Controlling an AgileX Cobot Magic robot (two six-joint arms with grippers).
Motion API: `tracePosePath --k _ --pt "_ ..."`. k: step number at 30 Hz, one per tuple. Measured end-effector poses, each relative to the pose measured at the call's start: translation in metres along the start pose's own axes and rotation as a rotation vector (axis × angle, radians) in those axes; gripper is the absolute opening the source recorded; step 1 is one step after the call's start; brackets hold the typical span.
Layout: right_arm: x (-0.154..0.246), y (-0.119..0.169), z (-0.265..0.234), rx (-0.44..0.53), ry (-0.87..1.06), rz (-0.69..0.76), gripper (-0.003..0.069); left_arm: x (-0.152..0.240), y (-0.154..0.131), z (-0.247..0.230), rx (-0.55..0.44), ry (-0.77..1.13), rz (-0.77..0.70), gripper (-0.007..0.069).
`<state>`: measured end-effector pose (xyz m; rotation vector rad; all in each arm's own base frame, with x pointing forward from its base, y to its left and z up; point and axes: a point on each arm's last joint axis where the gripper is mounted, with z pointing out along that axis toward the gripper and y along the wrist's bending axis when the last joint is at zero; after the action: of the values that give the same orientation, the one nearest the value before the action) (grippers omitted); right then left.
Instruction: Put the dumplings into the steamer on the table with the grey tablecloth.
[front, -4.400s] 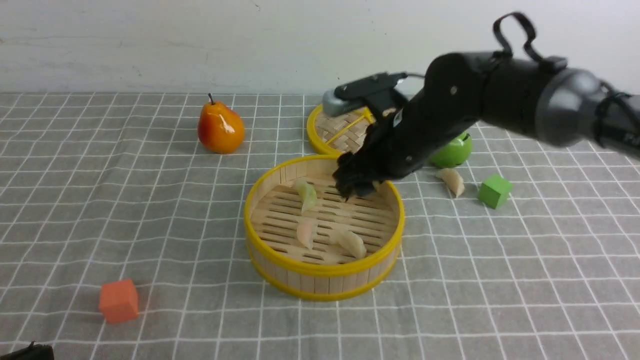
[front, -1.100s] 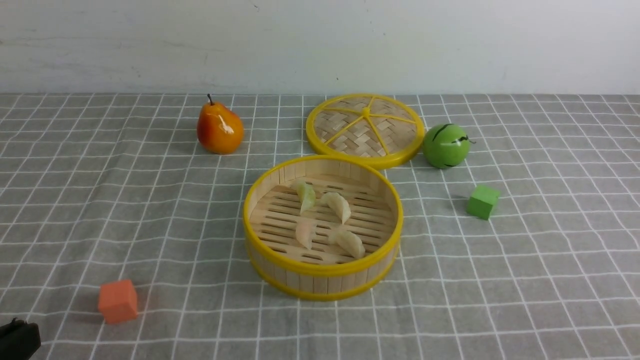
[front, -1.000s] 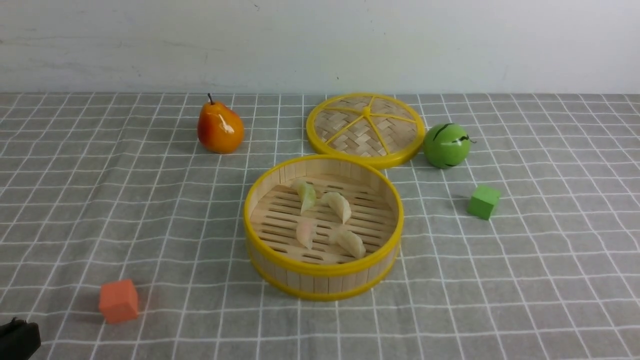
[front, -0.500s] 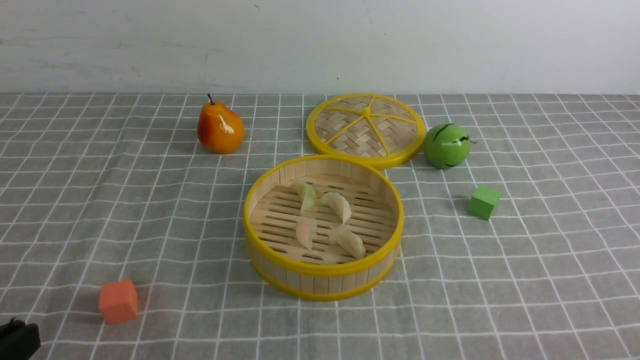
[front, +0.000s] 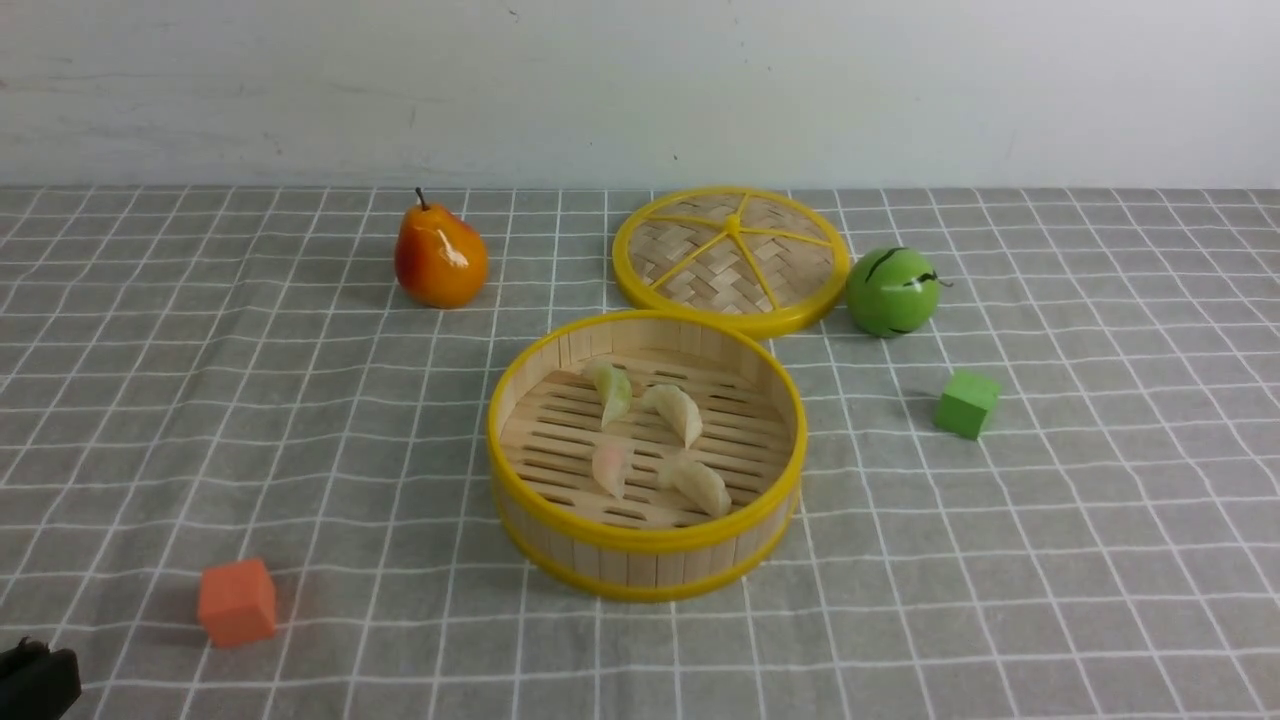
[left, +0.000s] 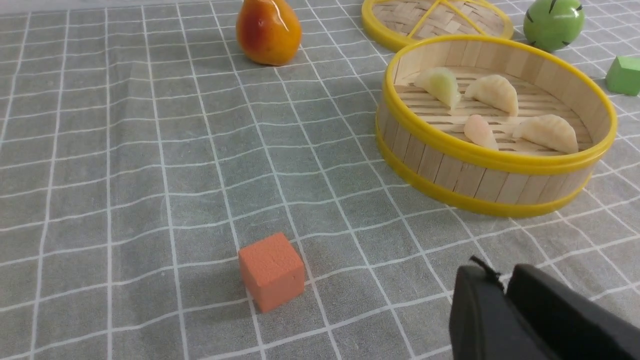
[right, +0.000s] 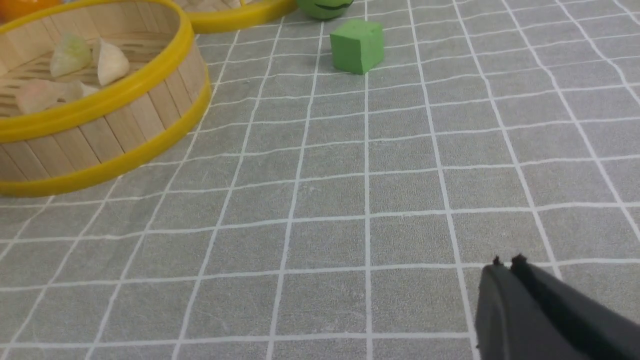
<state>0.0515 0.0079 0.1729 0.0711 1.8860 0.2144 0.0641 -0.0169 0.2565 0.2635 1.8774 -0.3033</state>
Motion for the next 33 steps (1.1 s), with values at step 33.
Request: tracePosePath --k 33 --pt "0.000 0.000 0.000 0.004 -0.003 0.006 0.0041 0.085 0.011 0.013 -0.180 -0.031 -0.123 -0.0014"
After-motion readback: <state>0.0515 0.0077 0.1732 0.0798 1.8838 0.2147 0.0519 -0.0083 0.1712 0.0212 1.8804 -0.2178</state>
